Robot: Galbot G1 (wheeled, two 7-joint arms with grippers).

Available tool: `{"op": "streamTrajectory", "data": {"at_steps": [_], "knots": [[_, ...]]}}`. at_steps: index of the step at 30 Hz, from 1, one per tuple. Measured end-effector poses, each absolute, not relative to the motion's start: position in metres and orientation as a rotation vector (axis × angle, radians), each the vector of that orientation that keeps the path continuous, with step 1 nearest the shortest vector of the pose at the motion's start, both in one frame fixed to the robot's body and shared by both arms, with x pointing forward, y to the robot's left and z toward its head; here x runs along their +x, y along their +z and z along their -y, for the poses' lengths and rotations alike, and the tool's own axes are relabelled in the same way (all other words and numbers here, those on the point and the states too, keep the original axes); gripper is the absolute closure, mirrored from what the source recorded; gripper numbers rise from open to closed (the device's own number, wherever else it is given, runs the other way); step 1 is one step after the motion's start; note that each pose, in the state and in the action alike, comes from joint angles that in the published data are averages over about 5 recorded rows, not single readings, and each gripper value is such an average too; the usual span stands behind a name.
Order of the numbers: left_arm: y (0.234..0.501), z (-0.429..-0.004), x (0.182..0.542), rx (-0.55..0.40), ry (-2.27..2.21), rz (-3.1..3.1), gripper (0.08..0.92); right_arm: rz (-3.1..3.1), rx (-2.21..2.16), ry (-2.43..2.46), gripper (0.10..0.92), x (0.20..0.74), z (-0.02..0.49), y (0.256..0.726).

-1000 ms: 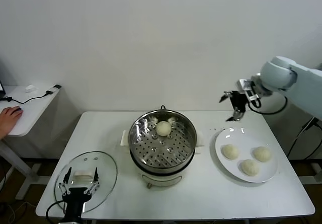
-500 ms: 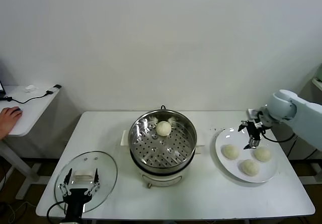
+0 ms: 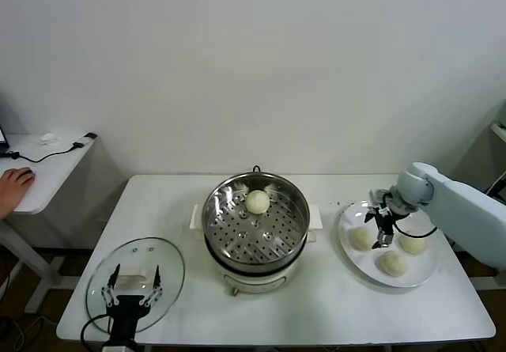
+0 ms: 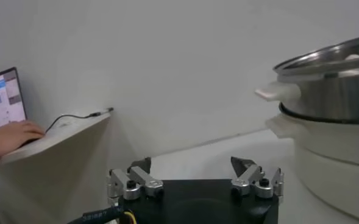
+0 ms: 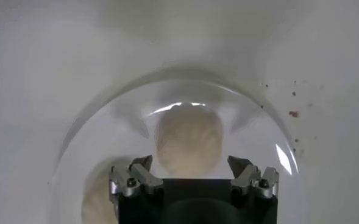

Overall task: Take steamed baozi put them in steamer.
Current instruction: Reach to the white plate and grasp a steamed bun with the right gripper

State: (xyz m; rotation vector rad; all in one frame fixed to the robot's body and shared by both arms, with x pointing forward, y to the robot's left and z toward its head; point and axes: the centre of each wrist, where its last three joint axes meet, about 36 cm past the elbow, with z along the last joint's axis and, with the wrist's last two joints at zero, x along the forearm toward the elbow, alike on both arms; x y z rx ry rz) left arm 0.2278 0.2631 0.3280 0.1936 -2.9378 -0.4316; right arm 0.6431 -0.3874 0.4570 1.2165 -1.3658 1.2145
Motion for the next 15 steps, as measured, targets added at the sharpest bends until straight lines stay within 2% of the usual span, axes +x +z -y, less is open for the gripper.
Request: {"op": "streamTrajectory", "data": {"at_steps": [5,11,15], "knots": [[0.327,-0.2641,0.2283,0.199,-0.438,2.937,0.177,1.36,1.218,1.205,0.215,0.6469,0.3848,0.4506],[0.3267,-0.2642,0.2281,0.198,-0.442,2.937,0.177,1.359,1.214,1.192,0.352,0.6507,0.3846,0.4473],[0.327,-0.2644,0.2268,0.194,-0.445,2.935,0.177,1.364,1.213,1.181,0.414,0.6516,0.386,0.4471]]}}
